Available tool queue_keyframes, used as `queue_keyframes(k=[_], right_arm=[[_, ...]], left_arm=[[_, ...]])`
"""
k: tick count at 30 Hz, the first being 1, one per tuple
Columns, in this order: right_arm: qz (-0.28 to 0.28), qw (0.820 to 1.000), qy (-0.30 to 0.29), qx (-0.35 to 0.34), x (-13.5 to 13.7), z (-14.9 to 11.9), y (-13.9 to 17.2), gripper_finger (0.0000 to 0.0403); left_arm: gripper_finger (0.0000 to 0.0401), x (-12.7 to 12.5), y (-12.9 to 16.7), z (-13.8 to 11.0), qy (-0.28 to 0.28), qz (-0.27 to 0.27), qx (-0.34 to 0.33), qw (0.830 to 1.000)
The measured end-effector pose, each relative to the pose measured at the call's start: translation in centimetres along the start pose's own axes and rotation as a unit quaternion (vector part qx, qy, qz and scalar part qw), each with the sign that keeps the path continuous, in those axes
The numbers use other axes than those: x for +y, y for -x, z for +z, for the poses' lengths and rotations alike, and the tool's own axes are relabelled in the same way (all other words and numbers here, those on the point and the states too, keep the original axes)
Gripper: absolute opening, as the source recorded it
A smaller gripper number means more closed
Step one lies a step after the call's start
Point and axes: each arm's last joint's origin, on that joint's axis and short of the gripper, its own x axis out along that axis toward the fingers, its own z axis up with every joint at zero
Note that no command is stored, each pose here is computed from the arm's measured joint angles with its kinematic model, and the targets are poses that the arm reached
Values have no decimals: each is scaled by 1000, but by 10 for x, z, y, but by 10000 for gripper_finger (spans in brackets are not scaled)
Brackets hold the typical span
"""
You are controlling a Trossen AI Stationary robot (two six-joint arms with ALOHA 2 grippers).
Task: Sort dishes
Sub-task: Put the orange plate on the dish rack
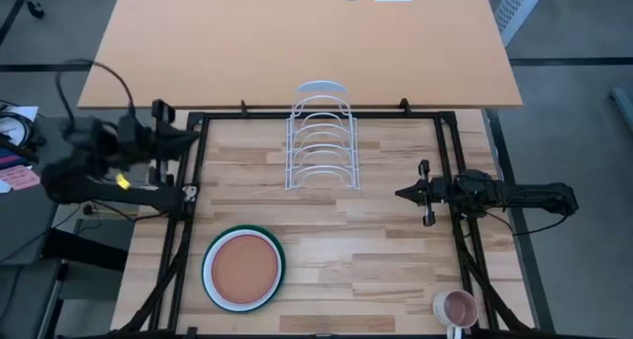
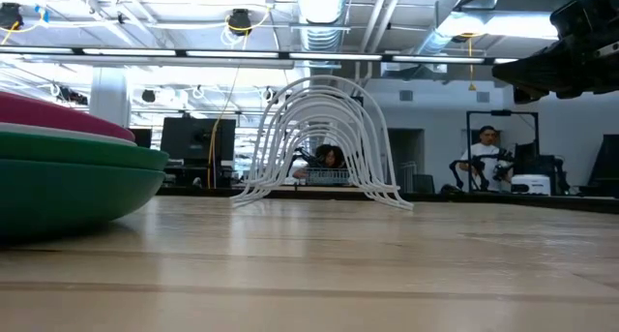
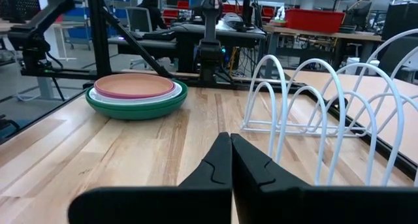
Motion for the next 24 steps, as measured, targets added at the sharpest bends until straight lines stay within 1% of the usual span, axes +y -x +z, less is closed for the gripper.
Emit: queue_keyframes(k=[2, 3, 4, 6, 8, 9, 11, 13, 16, 18, 21, 23, 24], right_arm=[[0, 1000, 0, 0, 0, 0, 0, 0], [0, 1000, 0, 0, 0, 0, 0, 0], [0, 1000, -2, 0, 0, 0, 0, 0], [0, 999, -32, -1, 0, 0, 0, 0], [0, 997, -72, -5, 0, 1, 0, 0], [0, 996, -88, -7, 0, 1, 0, 0], [-1, 994, -111, -11, -1, 2, 0, 0], [0, 991, -130, -12, -1, 2, 0, 0], [2, 991, -136, -11, 0, 2, 0, 0], [4, 991, -136, -8, 0, 2, 0, 0], [4, 991, -136, -3, 1, 1, 0, 0], [4, 991, -137, -3, 1, 1, 0, 0], [5, 989, -151, -3, 1, 1, 0, 0]], left_arm=[[0, 1, -9, 15, -4, -9, 12, 1000], [0, 1, -14, 23, -3, -23, 15, 1000], [0, 0, -18, 29, 0, -44, 17, 999], [0, -3, -26, 35, 7, -99, 22, 995], [0, -8, -33, 33, 15, -155, 31, 987], [0, -9, -35, 30, 20, -174, 43, 984], [0, -13, -40, 17, 29, -190, 80, 978], [0, -16, -43, -3, 32, -195, 120, 973], [0, -21, -46, -38, 42, -180, 164, 969], [0, -25, -48, -60, 65, -188, 158, 967], [0, -31, -44, -87, 98, -218, 135, 962], [0, -32, -38, -101, 102, -213, 125, 964], [0, -32, -36, -108, 101, -200, 123, 967]])
